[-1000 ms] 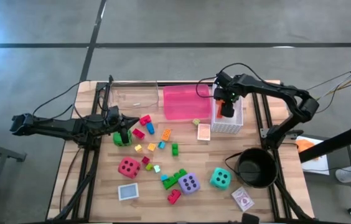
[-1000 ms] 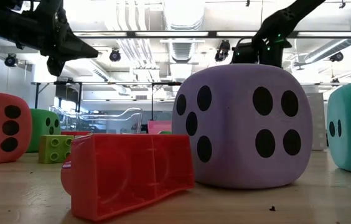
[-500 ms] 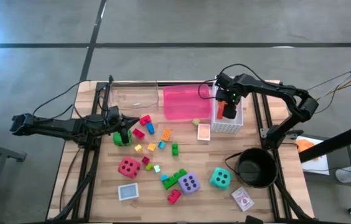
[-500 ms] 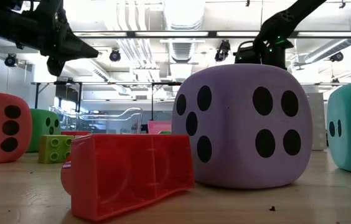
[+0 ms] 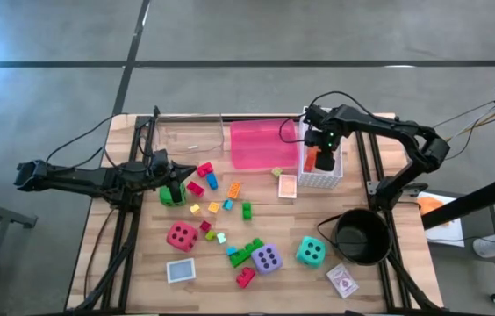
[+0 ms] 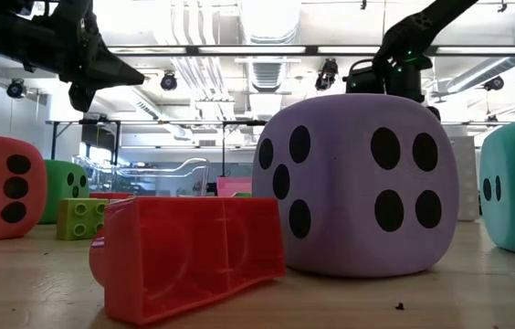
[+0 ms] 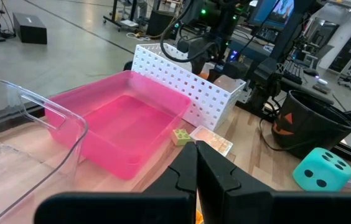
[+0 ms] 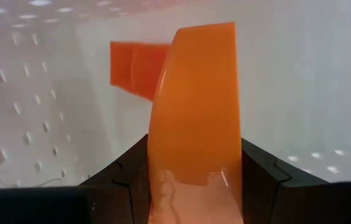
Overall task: Pick & Place Toys
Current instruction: Put the large orange game piece into the white bin
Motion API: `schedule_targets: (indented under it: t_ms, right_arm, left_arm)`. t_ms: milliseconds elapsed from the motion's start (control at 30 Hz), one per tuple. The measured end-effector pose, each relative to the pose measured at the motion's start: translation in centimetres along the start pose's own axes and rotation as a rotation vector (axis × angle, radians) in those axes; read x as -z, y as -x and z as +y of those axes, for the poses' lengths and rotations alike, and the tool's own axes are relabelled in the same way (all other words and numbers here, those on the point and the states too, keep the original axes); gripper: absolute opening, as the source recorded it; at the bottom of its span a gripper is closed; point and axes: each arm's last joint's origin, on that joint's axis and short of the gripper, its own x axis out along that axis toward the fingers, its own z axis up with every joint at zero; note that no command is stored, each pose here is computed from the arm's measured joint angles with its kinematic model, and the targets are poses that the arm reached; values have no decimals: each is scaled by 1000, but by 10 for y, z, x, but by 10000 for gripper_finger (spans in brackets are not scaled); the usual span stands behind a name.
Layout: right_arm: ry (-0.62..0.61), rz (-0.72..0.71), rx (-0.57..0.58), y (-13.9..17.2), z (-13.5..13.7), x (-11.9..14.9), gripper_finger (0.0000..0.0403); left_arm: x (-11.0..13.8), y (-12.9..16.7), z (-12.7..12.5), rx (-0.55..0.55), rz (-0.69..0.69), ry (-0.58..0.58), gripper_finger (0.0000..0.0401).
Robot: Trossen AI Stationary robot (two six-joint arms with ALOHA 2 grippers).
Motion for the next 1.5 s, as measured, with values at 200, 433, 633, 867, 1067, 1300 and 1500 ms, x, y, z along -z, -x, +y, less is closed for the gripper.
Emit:
schedule_targets:
  t_ms: [200, 433, 633, 867, 1067, 1300, 1500]
  right_arm:
    - [-14, -19, -15, 5, 2, 1, 160]
    - [-9, -66, -131, 13, 8, 5, 160]
    - [-12, 22, -171, 9, 13, 9, 160]
    - [-17, 23, -221, 5, 15, 6, 160]
    - [-17, 14, -237, 4, 15, 6, 160]
    - [-27, 6, -233, 4, 15, 5, 160]
    - [-43, 15, -232, -1, 16, 6, 160]
  left_arm:
    - [0, 0, 0, 0, 0, 0, 4]
    - [0, 0, 0, 0, 0, 0, 4]
    - [0, 0, 0, 0, 0, 0, 4]
    - [0, 0, 0, 0, 0, 0, 4]
    - [0, 0, 0, 0, 0, 0, 4]
    - [0, 0, 0, 0, 0, 0, 4]
    - [0, 0, 0, 0, 0, 0, 4]
